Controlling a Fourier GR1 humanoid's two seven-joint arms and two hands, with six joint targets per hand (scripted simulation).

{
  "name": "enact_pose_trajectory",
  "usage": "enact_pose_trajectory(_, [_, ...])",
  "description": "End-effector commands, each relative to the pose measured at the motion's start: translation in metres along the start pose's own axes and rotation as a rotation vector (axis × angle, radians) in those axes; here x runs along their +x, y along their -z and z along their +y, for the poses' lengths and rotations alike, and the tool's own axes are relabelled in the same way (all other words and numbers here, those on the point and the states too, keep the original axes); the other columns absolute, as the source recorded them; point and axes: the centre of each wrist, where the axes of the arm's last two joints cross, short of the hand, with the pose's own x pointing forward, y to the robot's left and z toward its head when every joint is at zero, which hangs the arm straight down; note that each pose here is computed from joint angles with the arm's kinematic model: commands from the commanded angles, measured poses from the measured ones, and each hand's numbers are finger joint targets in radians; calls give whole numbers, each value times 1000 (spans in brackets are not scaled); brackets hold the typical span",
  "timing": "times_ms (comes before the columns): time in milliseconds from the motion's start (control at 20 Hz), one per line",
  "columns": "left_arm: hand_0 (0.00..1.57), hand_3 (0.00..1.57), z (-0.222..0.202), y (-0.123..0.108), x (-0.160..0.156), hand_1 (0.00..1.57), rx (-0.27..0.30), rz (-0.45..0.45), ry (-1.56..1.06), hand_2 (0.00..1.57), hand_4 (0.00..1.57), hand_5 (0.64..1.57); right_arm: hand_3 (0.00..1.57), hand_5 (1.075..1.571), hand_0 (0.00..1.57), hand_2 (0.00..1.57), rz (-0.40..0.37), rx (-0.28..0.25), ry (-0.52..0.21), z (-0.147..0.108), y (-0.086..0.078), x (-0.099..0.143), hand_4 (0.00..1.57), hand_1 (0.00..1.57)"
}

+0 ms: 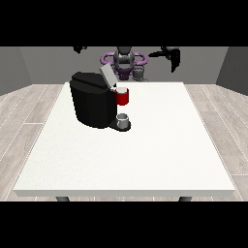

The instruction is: Insert the coffee pod into the coffee machine and close the lid

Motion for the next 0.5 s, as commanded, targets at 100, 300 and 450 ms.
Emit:
enact_pose_trajectory(100, [0, 0, -21, -6, -4, 0, -39, 20, -107, 0, 140, 1571, 0, 1571, 0, 0, 2, 21, -61, 20, 19, 13, 238, 0])
enact_pose_trajectory(300, [0, 0, 6, -35, -12, 0, 23, 3, -98, 0, 0, 1571, 0, 1571, 0, 0, -1, 77, -61, 8, 16, 16, 0, 0])
enact_pose_trajectory(450, [0, 0, -17, -37, -7, 0, -33, -15, -123, 0, 222, 1571, 0, 1571, 0, 0, 35, 74, -39, 13, 24, 7, 0, 0])
